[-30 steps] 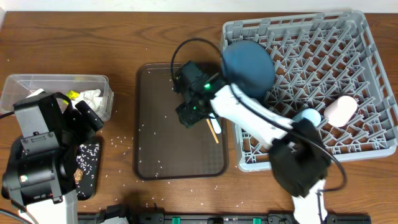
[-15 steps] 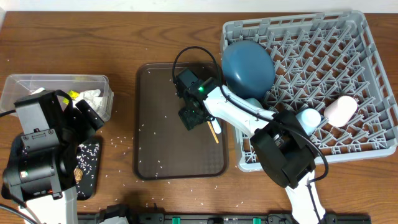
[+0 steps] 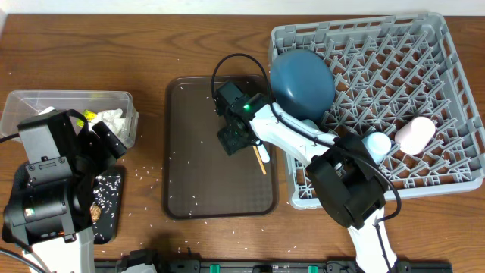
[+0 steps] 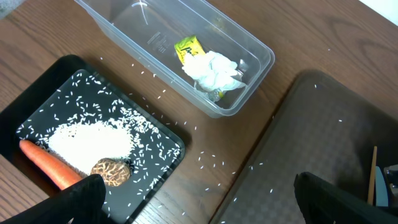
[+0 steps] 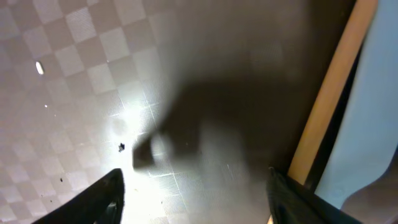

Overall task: Sort waste into correct bins and load items into the dishwasher rack
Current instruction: 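Move the right gripper to the brown tray and grasp the wooden chopstick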

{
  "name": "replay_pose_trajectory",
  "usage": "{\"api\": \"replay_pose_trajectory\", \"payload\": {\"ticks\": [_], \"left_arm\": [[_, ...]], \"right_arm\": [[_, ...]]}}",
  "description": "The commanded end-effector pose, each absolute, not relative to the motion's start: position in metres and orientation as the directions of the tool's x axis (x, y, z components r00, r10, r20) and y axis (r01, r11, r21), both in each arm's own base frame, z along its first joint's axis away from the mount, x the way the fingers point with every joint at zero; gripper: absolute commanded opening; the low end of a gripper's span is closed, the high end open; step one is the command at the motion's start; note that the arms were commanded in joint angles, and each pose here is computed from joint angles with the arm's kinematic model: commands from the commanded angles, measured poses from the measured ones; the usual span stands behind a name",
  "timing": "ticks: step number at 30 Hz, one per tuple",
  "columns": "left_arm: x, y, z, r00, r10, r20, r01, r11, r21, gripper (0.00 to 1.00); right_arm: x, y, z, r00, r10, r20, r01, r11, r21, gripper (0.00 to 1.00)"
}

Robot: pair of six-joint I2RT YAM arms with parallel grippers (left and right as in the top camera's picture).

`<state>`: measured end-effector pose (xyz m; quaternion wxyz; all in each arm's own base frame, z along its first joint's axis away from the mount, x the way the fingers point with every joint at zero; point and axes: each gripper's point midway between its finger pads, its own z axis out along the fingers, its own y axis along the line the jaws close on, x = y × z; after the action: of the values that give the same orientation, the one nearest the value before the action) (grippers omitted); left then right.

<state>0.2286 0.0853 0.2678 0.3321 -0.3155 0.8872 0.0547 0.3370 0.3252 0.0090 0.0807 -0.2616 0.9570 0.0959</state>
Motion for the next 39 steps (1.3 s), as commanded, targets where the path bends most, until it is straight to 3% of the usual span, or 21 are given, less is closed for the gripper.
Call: {"api": "replay_pose_trajectory", "payload": {"ticks": [1,14,25,39], "left_arm": [[0.228,0.088,0.271,-0.565,-0.534,-0.629,-0.612,0.782,-0.114,0.98],[0.228,0.088,0.271,-0.565,-0.534,-0.629,-0.612,0.782,-0.114,0.98],[0.228,0.088,0.271,-0.565,-0.534,-0.629,-0.612,0.782,-0.114,0.98],[0.228,0.088,0.271,-0.565,-0.534,-0.629,-0.612,0.782,-0.114,0.98]], "right_arm": [[0.329,0.342,0.031,-0.794,-0.556,-0.247,-0.606,0.76,0.237,0.69],[0.357,0.327,0.05,-0.83,-0.458,-0.317,-0.524,0.836,0.164,0.73],[0.357,0.299,0.024,-0.87,-0.433,-0.236,-0.455,0.889,0.046,0.72],[0.338,0.313,-0.005,-0.87,-0.465,-0.165,-0.484,0.87,0.1,0.5]]}}
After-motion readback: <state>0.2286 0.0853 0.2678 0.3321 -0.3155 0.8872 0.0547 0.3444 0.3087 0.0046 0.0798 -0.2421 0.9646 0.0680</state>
